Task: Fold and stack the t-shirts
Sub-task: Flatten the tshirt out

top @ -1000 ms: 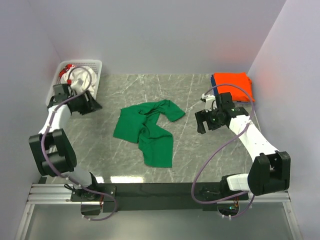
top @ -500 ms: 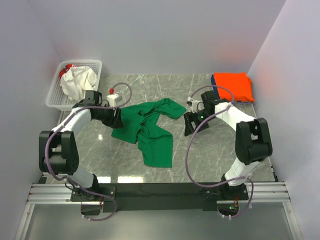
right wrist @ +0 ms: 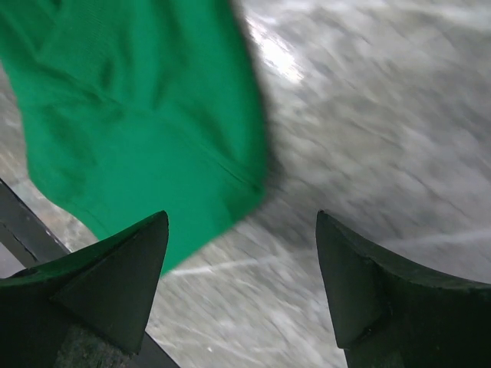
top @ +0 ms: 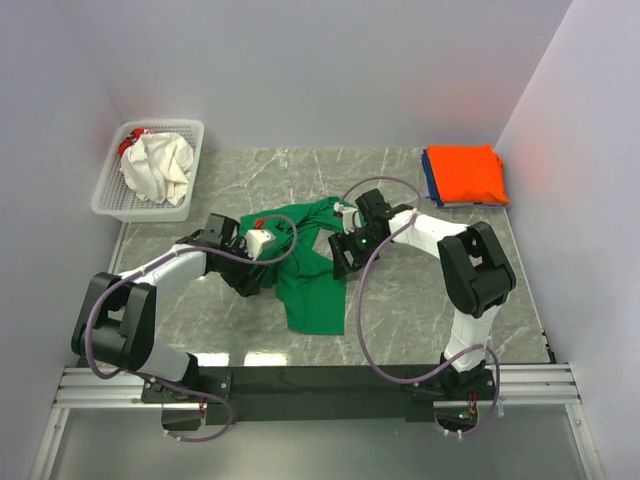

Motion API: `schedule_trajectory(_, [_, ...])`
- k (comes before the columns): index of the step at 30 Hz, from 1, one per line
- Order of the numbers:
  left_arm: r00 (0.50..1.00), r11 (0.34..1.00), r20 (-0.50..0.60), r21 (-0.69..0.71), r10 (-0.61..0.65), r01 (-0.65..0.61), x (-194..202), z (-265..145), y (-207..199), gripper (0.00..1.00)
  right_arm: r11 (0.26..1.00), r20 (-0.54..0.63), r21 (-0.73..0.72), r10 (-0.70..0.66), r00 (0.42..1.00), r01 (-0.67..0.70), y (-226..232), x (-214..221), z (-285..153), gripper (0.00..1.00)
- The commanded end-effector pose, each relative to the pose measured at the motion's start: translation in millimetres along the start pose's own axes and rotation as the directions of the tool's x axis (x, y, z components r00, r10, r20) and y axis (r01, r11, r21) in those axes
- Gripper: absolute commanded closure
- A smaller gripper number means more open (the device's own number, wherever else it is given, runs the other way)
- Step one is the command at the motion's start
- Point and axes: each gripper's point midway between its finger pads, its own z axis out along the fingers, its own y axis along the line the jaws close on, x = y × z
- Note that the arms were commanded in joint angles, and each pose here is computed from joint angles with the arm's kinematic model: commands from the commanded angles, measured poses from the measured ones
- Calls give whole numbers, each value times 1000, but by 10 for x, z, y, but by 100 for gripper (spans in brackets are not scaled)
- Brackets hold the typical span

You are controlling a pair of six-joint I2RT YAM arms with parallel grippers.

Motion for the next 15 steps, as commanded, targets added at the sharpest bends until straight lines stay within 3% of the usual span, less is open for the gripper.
schedule_trajectory(1, [994, 987, 25, -125, 108, -104, -142, 29, 132, 28, 1000, 0, 14, 19, 1000, -19, 20, -31, 231, 16])
schedule_trajectory(5, [990, 976, 40, -176, 138, -129, -212, 119, 159, 27, 998, -30, 13, 57, 998, -57, 44, 77, 383, 16])
schedule_trajectory(10, [994, 973, 29, -212, 103, -94, -165, 301, 252, 33, 994, -73, 77, 87, 994, -81, -40, 131, 523, 32])
schedule_trajectory(13, [998, 973, 12, -224, 63, -59, -159, 366, 304, 49, 991, -133, 83, 113, 985, -103, -46, 205, 610, 57])
schedule_trajectory(14, [998, 974, 18, -220, 53, -48, -179, 360, 307, 64, 991, -148, 76, 123, 981, -112, -46, 215, 606, 73])
schedule_trajectory(15, [998, 976, 30, -213, 47, -39, -234, 338, 317, 72, 991, -156, 76, 120, 980, -109, -49, 227, 605, 82])
